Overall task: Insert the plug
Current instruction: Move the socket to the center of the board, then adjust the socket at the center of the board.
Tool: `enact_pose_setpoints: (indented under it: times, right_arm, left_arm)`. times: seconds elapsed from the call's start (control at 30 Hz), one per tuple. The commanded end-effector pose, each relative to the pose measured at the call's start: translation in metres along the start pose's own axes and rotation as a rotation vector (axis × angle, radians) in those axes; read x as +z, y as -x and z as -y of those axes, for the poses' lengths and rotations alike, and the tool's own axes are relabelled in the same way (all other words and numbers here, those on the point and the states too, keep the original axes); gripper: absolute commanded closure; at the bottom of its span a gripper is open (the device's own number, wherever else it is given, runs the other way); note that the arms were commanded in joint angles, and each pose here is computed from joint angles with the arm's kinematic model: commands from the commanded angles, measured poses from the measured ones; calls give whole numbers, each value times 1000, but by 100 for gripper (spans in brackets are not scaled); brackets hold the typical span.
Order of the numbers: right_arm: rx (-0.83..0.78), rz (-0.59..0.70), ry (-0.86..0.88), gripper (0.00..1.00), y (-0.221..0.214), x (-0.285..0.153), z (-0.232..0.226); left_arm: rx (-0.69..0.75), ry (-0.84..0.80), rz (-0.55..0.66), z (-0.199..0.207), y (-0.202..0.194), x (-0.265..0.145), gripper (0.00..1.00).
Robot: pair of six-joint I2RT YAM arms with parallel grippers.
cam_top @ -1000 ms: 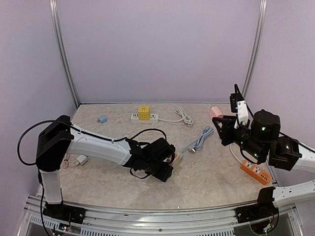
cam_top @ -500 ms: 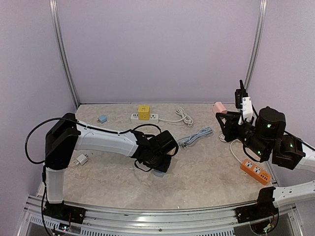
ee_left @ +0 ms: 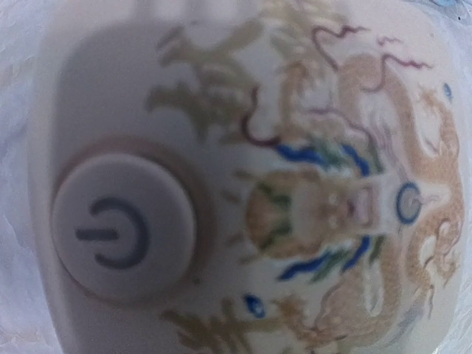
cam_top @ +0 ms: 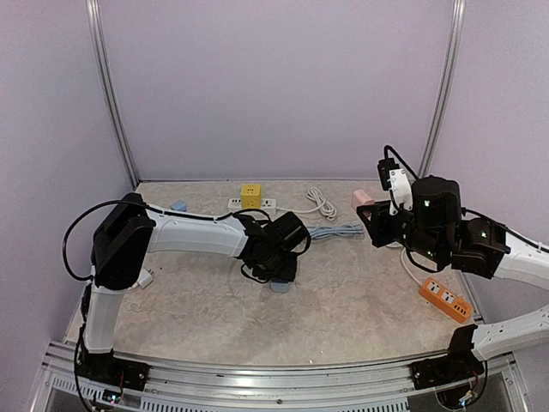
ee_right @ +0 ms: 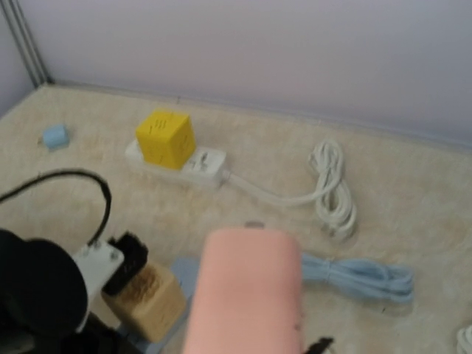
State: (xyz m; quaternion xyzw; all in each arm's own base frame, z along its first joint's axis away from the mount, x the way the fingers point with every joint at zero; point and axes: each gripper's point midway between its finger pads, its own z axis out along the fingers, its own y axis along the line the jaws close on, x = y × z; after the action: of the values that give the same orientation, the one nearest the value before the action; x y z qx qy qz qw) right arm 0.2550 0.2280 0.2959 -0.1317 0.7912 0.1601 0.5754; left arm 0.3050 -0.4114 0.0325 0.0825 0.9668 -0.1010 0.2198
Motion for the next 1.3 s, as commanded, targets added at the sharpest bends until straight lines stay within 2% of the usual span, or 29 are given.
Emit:
enact_pose_setpoints:
  times: [0.0, 0.1, 0.23, 0.3, 0.57, 0.73, 1.0, 1.13, 1.27]
  right_arm:
    - [58, -166, 116, 100, -22, 16, -10]
    - [90, -256, 161, 100, -38, 31, -13]
    - [95, -335, 213, 100, -44, 45, -27]
    - [105, -367, 231, 100, -46, 53, -34]
    - [224, -415, 291, 100, -46, 72, -51]
    - [269, -420, 149, 100, -48, 78, -29]
    - [358, -434, 104, 100, -44, 74, -7]
    - [401, -501, 200, 100, -60, 74, -17]
    - [392, -606, 258, 100, -80, 79, -31]
  left_arm:
    - [-40, -86, -1, 14, -1, -2, 54]
    - [-41, -102, 5, 10, -8, -8, 49]
    - [-43, -138, 34, 6, -14, -19, 35]
    - [-41, -164, 52, 7, -14, -26, 31]
    - [21, -340, 143, 24, -17, -40, 29]
    - [41, -444, 172, 39, -11, -44, 29]
    - [95, -533, 160, 63, -14, -46, 30]
    - [83, -546, 176, 59, -15, -55, 29]
    - [66, -499, 213, 37, -17, -63, 29]
